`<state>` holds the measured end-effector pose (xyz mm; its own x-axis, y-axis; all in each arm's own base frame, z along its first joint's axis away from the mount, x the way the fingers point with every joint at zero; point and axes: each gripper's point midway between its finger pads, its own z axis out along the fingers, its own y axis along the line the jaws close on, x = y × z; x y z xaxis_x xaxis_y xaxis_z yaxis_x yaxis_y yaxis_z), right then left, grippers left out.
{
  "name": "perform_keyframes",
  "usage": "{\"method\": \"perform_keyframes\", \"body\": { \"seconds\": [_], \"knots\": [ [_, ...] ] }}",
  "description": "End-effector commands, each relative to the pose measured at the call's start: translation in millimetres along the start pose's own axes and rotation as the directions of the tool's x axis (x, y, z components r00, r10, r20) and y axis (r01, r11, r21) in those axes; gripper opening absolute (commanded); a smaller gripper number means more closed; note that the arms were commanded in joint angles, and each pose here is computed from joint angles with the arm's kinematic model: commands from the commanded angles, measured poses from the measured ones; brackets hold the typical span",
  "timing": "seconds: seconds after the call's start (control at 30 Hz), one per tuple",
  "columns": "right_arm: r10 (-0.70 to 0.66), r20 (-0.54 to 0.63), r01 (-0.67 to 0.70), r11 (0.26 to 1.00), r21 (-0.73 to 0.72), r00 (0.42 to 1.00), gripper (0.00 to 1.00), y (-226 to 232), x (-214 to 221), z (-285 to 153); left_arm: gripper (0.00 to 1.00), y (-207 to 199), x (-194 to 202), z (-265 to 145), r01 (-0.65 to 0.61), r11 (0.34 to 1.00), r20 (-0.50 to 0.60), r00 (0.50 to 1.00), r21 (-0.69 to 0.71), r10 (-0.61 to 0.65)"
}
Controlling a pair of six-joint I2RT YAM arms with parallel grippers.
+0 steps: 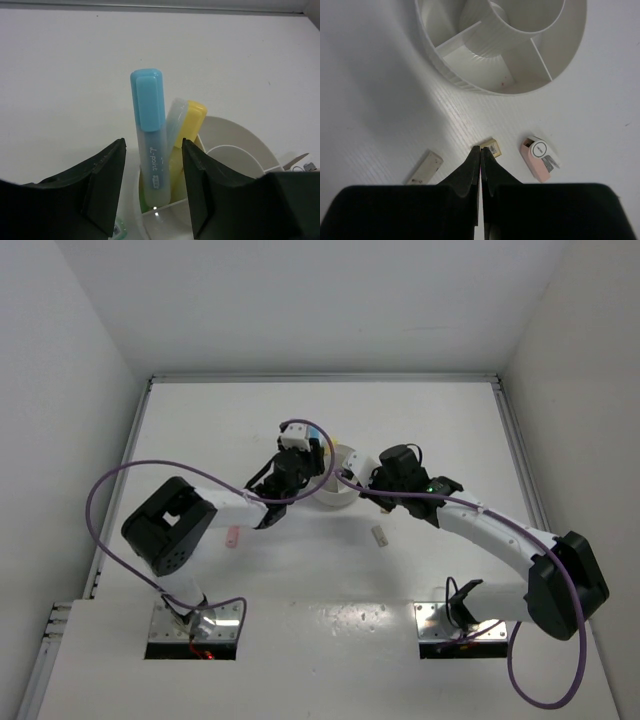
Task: Sort the stationery into containers
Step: Place the pen in the storage box.
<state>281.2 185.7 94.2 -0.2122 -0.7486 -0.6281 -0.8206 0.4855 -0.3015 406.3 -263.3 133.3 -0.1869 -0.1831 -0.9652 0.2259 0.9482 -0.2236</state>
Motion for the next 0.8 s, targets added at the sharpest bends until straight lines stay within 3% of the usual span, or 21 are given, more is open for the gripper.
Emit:
{"method": "perform_keyframes", "body": {
  "seconds": [0.0,0.33,0.47,0.6,0.77],
  "knots": [
    [-0.010,0.050,0.010,1.000,0.009,0.999,0.00,-9,-20,-3,0.54,-15,-36,-9,0.027,0.998,0.080,0.996,0.055,-0.032],
    [-0.010,0.050,0.010,1.000,0.009,0.999,0.00,-9,-20,-3,0.53,-19,-69,-19,0.042,0.997,0.134,0.990,0.065,-0.051],
    [-0.010,0.050,0.010,1.000,0.009,0.999,0.00,-9,-20,-3,0.24,-3,-89,-16,0.077,0.996,0.162,0.983,0.040,-0.082],
    [-0.010,0.050,0.010,1.000,0.009,0.999,0.00,-9,-20,-3,0.08,1,-104,-12,0.082,0.996,0.174,0.981,0.034,-0.086],
    [-0.010,0.050,0.010,1.000,0.009,0.999,0.00,-9,-20,-3,0.08,15,-103,18,0.109,0.994,0.123,0.986,0.030,-0.112]
  ]
}}
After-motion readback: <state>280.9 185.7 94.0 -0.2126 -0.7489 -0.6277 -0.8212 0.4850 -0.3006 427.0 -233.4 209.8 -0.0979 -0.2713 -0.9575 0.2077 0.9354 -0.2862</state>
